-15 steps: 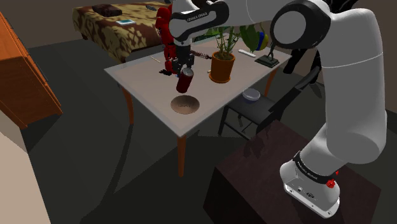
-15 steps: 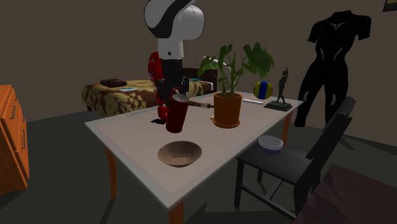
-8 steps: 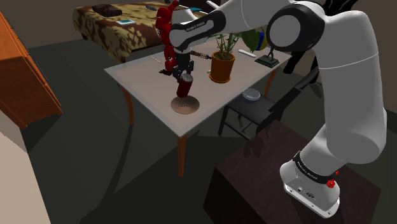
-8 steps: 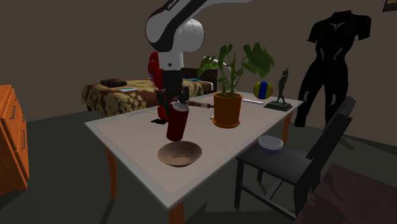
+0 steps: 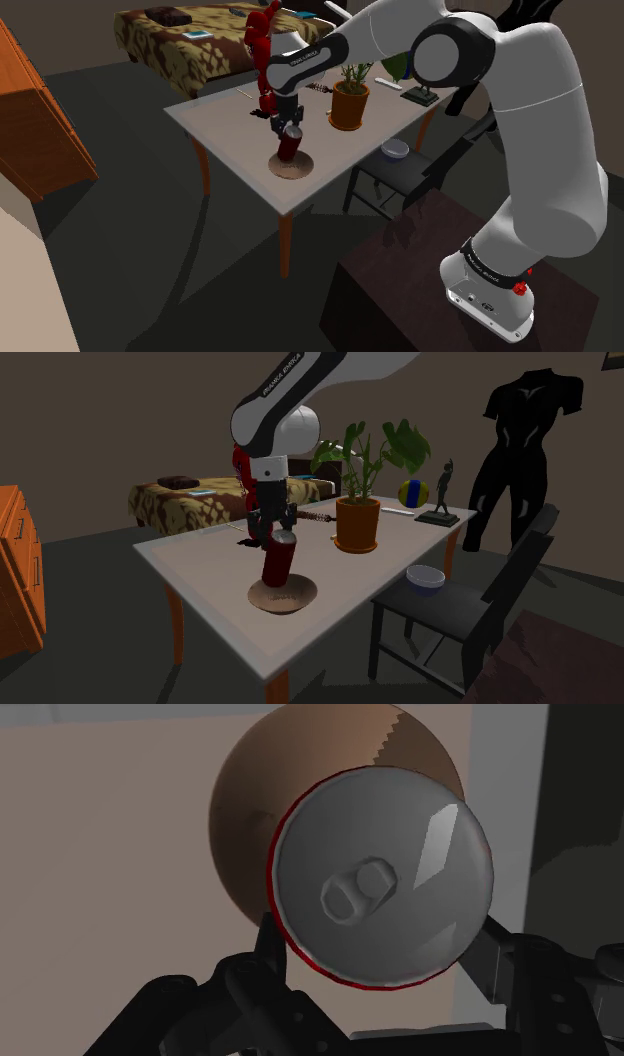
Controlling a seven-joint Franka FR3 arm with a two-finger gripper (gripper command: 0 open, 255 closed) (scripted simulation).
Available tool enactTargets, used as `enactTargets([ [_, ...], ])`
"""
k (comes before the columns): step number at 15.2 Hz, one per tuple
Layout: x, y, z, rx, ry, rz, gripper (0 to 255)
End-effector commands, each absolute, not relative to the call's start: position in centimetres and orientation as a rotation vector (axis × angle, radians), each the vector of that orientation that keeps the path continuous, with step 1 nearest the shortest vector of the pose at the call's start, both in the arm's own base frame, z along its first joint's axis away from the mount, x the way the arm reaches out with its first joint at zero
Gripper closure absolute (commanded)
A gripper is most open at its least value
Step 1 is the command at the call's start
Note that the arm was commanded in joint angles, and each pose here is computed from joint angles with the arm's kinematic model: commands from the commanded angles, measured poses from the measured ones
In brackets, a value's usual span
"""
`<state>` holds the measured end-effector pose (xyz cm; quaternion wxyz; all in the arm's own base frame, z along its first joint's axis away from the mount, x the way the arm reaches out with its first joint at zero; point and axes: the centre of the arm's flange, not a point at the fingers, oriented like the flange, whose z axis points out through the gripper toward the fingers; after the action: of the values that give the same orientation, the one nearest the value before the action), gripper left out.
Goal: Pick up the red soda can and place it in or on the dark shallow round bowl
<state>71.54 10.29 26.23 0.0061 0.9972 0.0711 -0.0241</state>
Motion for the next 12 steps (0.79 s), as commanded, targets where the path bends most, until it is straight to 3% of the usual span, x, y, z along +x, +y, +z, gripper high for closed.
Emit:
enactTargets([
  [1, 71.43, 10.24, 25.09, 3.121, 0.223, -0.074, 255],
  [10, 71.43, 10.24, 24.53, 3.121, 0.223, -0.074, 255],
  [11, 71.43, 10.24, 24.52, 3.121, 0.223, -0.074, 0],
  [12, 71.43, 10.24, 24.53, 3.121, 0.223, -0.074, 0],
])
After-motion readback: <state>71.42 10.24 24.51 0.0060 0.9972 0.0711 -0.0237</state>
